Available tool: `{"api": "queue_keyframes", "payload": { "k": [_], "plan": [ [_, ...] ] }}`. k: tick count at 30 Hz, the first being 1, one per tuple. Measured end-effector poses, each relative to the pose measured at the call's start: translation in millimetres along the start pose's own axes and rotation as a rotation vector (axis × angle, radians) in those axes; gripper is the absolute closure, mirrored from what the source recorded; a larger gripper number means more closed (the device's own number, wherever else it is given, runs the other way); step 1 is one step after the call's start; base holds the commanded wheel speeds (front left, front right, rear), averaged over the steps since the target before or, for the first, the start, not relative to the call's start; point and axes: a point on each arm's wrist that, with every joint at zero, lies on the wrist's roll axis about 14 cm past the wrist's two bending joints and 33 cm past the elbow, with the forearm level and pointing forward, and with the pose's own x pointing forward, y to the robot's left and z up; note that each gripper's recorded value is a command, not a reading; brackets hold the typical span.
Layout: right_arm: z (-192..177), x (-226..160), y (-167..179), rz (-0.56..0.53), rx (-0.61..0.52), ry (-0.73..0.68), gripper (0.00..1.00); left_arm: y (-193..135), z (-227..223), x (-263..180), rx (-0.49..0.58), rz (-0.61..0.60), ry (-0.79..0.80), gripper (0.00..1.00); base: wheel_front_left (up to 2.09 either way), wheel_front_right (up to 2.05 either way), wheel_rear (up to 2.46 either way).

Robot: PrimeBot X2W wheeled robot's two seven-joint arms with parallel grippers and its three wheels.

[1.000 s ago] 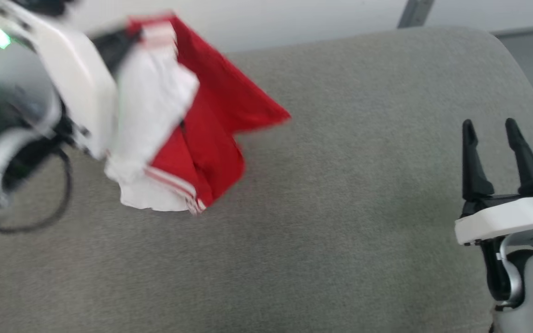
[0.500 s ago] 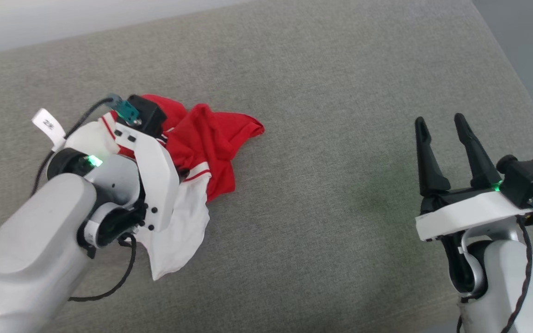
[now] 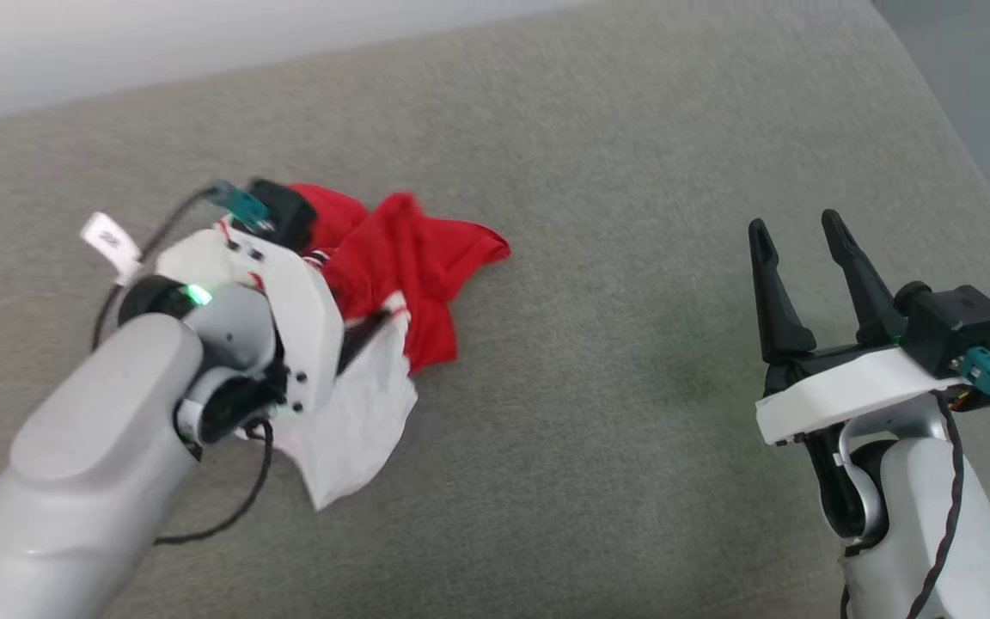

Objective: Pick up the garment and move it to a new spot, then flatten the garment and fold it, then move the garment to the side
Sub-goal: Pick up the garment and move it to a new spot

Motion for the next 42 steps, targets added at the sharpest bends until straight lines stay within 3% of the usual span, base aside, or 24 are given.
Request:
{"api": "queue_keyframes", "payload": {
  "k": [13, 24, 36, 42],
  "plan": [
    [25, -12, 34, 0.098, -0.021, -0.035, 0.00, 37, 56, -138, 0.043, 0.223, -0.472, 0.00, 0.00, 0.00, 0.00],
    [37, -29, 68, 0.200, -0.019, -0.058, 0.00, 60, 15, -266, 0.045, 0.520, -0.842, 0.00, 0.00, 0.00, 0.00],
    [27, -37, 74, 0.226, -0.022, -0.036, 0.00, 70, -78, -300, -0.116, 0.705, -0.919, 0.00, 0.00, 0.00, 0.00],
    [21, -39, 75, 0.226, -0.019, -0.027, 0.00, 70, -94, -312, -0.152, 0.757, -0.963, 0.00, 0.00, 0.00, 0.00]
  ]
}}
